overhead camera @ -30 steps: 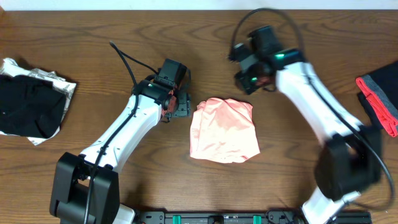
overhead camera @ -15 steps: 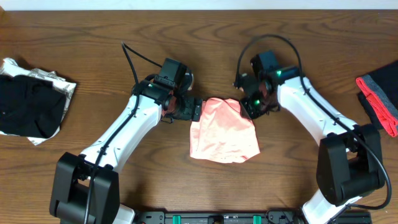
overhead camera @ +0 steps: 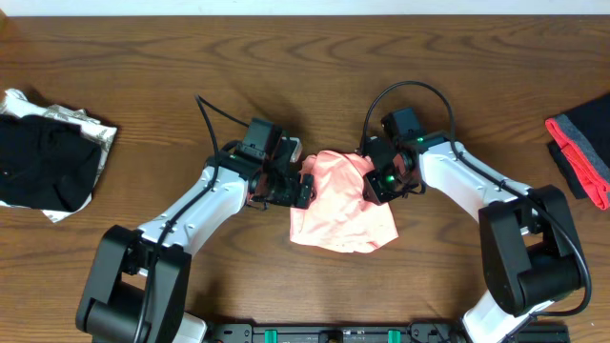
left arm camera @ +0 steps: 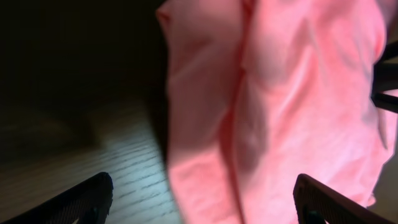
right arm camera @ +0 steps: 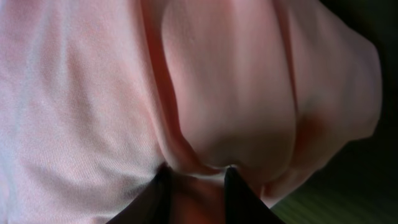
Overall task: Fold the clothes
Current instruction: 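Grasp the coral bundle's sides with both grippers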
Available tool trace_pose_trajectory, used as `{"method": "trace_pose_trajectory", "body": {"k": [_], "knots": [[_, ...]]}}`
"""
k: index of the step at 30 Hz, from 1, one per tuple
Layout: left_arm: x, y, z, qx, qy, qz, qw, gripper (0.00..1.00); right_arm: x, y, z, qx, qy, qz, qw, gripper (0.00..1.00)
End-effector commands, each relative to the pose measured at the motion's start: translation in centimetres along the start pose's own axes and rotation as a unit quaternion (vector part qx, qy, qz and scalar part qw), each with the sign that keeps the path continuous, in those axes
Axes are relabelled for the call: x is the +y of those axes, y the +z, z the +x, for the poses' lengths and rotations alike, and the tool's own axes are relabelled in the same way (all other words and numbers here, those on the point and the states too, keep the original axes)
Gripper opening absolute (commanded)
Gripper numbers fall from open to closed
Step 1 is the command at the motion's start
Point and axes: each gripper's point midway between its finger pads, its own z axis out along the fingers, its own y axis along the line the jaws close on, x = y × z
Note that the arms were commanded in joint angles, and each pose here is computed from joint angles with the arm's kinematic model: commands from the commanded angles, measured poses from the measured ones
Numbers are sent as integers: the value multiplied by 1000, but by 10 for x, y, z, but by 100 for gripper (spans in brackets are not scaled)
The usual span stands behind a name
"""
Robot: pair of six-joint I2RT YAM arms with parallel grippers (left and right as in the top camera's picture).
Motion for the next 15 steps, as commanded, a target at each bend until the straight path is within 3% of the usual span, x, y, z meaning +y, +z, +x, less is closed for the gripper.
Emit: {"method": "trace_pose_trajectory", "body": {"k": [1,8,15], "knots": [[-10,6,7,6,7,47,999,93,11,4,3,6,2,-17,1000,28],[-20,21,7,7,11,95,995,94,12,5,4,9,5,-18,1000,28],[-4,58,35,76,-32,98,992,94,12,5,6,13,7,-18,1000,28]]}}
